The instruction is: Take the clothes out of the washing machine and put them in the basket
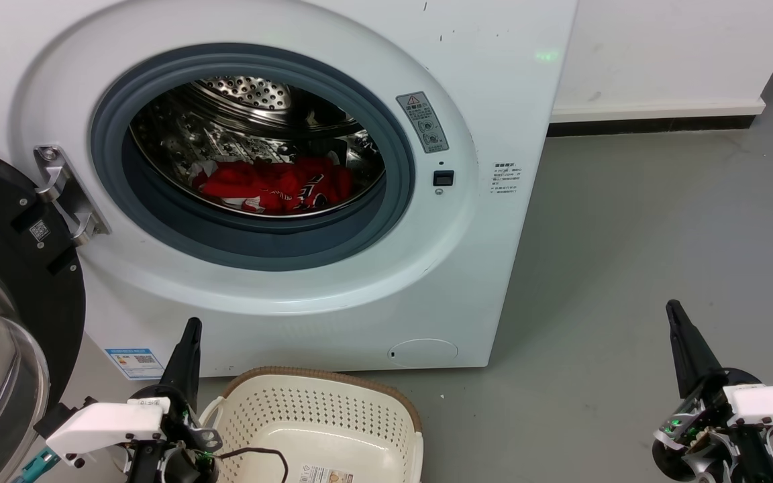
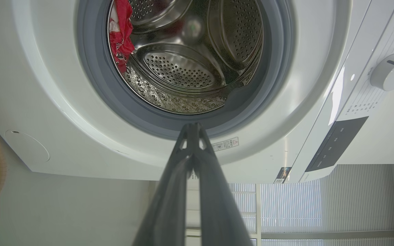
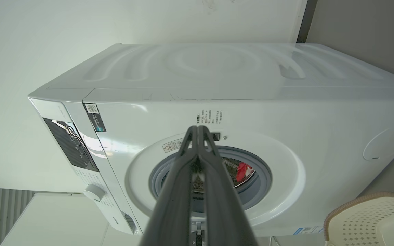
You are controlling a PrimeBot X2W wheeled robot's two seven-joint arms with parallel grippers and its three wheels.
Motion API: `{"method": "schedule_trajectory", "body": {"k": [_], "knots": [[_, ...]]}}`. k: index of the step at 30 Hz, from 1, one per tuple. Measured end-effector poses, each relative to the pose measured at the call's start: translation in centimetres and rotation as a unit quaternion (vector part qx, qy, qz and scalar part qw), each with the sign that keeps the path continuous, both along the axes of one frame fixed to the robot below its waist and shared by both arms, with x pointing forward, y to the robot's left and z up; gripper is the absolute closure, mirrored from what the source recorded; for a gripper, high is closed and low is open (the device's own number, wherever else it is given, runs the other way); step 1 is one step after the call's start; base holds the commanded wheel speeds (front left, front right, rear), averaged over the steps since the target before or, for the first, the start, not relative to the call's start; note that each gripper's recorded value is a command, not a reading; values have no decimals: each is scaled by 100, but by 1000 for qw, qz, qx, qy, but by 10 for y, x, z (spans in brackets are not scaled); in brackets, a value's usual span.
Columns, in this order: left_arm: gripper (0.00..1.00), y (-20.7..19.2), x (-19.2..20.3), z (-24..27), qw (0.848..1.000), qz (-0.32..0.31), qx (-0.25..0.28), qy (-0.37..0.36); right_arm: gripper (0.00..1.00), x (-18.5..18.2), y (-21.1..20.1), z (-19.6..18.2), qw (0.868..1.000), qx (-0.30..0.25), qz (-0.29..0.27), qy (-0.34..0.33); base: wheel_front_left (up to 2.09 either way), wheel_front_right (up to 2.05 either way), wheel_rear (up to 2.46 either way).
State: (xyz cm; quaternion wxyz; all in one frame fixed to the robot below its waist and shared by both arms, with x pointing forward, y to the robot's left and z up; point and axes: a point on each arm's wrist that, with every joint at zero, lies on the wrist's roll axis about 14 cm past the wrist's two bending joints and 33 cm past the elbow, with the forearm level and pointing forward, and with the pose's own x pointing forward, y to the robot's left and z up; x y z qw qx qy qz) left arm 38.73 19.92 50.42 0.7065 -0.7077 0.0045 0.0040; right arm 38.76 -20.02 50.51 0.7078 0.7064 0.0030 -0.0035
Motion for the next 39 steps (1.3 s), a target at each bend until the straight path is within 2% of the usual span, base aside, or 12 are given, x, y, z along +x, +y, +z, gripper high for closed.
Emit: {"method": "schedule_trajectory", "body": {"k": [26,27,31,39], "knots": [[100,1,0,1,1000,1,1,-1,100,0,0,0,1000,1,-1,0,0,0,0],[0,1,-1,-2,1000,1,0,3,0,-1,0,-3,1000,2,-1,4,0,0,0],[0,-1,-9,-19,1000,2,-2,29,0,-9,0,-18,1000,5,-4,26,0,0,0],[0,-8,-8,-15,1000,2,17,23,0,-10,0,-11,1000,-15,-13,16,0,0,0]]}}
